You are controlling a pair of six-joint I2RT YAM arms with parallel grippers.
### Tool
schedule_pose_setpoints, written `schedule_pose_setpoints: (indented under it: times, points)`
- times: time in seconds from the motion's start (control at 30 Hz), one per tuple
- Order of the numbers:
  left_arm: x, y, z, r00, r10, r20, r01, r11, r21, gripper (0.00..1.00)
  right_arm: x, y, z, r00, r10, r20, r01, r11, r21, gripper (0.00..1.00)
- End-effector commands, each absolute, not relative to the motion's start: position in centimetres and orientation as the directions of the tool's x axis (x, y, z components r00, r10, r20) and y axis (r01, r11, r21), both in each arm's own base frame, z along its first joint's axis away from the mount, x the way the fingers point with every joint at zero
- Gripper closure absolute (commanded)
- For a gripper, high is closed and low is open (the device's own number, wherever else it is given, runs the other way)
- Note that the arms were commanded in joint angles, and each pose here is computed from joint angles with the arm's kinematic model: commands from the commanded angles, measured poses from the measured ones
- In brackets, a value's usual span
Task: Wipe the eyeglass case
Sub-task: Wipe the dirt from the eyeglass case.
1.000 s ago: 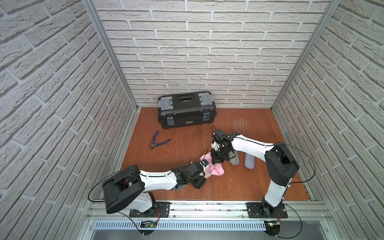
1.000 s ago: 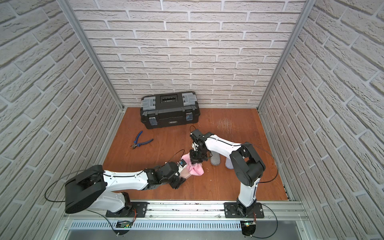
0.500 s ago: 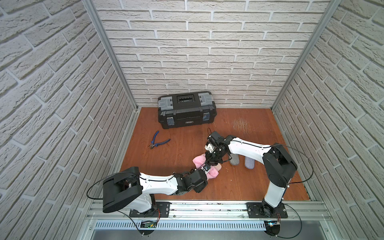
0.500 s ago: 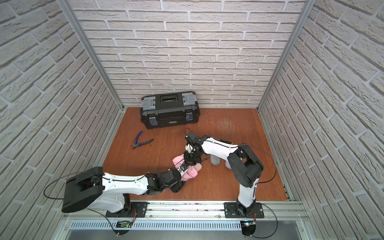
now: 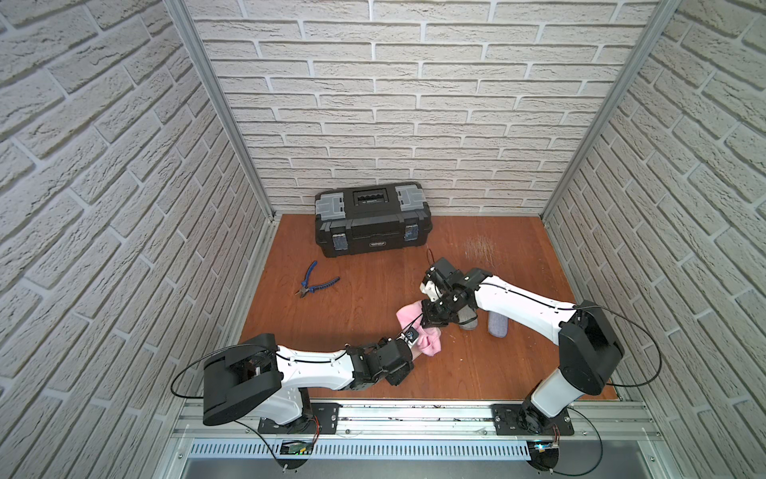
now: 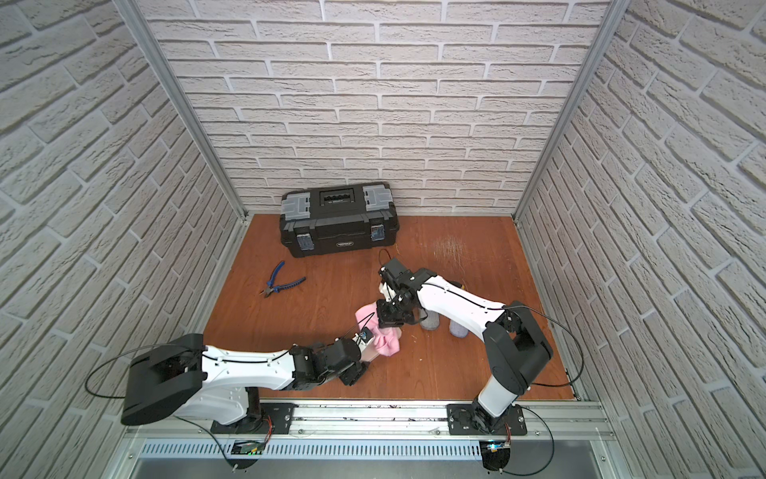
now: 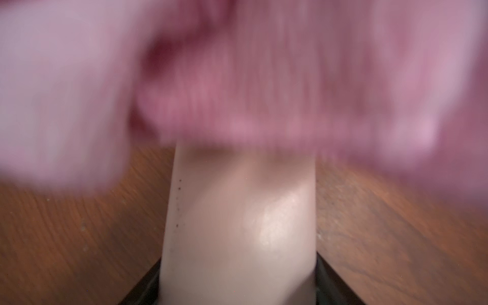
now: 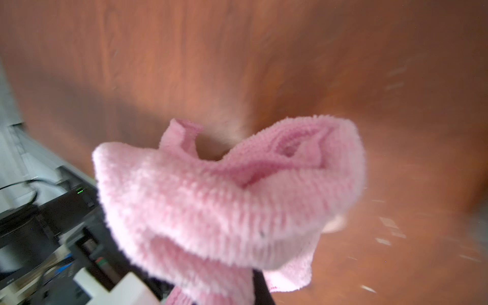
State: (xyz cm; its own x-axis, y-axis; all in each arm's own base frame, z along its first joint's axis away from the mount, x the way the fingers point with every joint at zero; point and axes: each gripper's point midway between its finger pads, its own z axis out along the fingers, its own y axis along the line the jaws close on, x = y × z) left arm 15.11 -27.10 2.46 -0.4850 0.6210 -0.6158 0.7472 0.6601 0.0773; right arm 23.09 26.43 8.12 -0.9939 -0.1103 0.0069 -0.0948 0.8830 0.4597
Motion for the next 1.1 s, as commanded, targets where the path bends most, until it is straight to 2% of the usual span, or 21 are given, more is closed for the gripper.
schedule_pose_setpoints:
  times: [0.0,0.07,0.13,0.23,0.3,0.37,0.47,0.6,0.7,0.83,0.97,1.07]
  points:
    - [14.3,-25.5,1.4,-0.488,0.664,-0.567,0.763,0.640,0.093,0.64,22.9,26.9,5.9,-0.991,-0.035,0.126,0.039,0.842,0.538,0.98]
    - [14.4,-25.4,1.5,-0.483,0.662,-0.573,0.763,0.639,0.095,0.65,24.1,22.6,4.1,-0.994,0.001,0.111,0.045,0.917,0.395,0.97]
    - [14.5,-25.4,1.6,-0.479,0.657,-0.583,0.760,0.642,0.099,0.67,25.7,17.3,3.4,-0.999,-0.008,0.047,-0.001,0.989,0.148,0.97]
    - [14.7,-25.3,1.7,-0.478,0.649,-0.591,0.752,0.651,0.106,0.68,28.8,13.3,5.9,-0.992,-0.106,-0.071,-0.095,0.984,-0.149,0.98]
    - [14.9,-25.2,1.7,-0.472,0.661,-0.583,0.745,0.653,0.136,0.68,30.2,14.0,8.3,-0.972,-0.197,-0.128,-0.163,0.958,-0.234,0.98]
    - [15.1,-25.2,1.9,-0.454,0.681,-0.574,0.736,0.650,0.190,0.68,30.4,17.5,9.8,-0.950,-0.275,-0.151,-0.246,0.952,-0.184,0.98]
    - [15.3,-25.4,2.5,-0.406,0.720,-0.563,0.718,0.633,0.290,0.69,28.2,25.5,10.2,-0.945,-0.313,-0.096,-0.323,0.939,0.114,0.98]
    - [15.6,-25.4,3.4,-0.348,0.778,-0.523,0.656,0.601,0.456,0.67,25.7,34.1,10.2,-0.945,-0.327,-0.028,-0.307,0.851,0.425,0.98]
    - [15.7,-25.3,3.9,-0.327,0.808,-0.490,0.608,0.577,0.546,0.67,24.7,36.9,9.1,-0.938,-0.346,0.031,-0.277,0.799,0.534,0.98]
    - [15.8,-25.1,4.3,-0.312,0.832,-0.460,0.559,0.552,0.619,0.68,22.4,36.5,7.0,-0.903,-0.406,0.142,-0.252,0.767,0.590,0.98]
    - [15.8,-24.8,4.3,-0.326,0.818,-0.474,0.547,0.572,0.610,0.69,23.2,29.3,3.8,-0.941,-0.273,0.199,-0.159,0.877,0.453,0.98]
    - [15.9,-24.5,4.2,-0.343,0.804,-0.486,0.545,0.592,0.594,0.70,25.2,22.6,4.1,-0.975,-0.174,0.139,-0.128,0.949,0.288,0.98]
